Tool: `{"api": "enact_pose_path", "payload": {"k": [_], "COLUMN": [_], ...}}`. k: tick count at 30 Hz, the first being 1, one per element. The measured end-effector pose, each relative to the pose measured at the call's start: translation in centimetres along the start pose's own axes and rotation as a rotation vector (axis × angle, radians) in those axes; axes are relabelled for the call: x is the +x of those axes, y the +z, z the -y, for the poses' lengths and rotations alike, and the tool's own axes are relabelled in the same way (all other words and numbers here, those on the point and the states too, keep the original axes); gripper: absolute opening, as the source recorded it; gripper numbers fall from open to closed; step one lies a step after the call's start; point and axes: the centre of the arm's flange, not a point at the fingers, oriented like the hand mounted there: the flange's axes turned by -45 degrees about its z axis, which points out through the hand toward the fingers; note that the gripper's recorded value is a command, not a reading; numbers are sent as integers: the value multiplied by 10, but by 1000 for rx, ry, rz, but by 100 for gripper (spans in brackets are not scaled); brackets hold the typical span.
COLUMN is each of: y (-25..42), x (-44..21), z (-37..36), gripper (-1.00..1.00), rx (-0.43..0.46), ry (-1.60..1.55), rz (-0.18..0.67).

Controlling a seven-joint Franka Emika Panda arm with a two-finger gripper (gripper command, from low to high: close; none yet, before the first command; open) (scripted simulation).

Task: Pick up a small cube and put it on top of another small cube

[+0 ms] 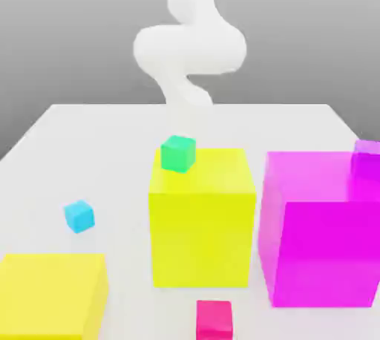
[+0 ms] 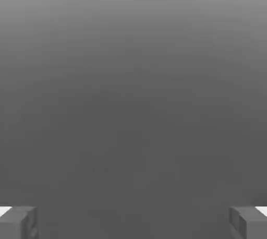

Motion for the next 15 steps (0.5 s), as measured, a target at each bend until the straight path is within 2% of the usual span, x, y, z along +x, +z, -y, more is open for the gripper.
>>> {"api": "enact_pose_path", "payload": {"k": [7, 15], "y": [132, 224], "x": [-66, -200], "z": [-88, -184], "gripper": [0, 0], "rx": [-141, -243], "ry": [161, 380], "rz": [202, 423]}}
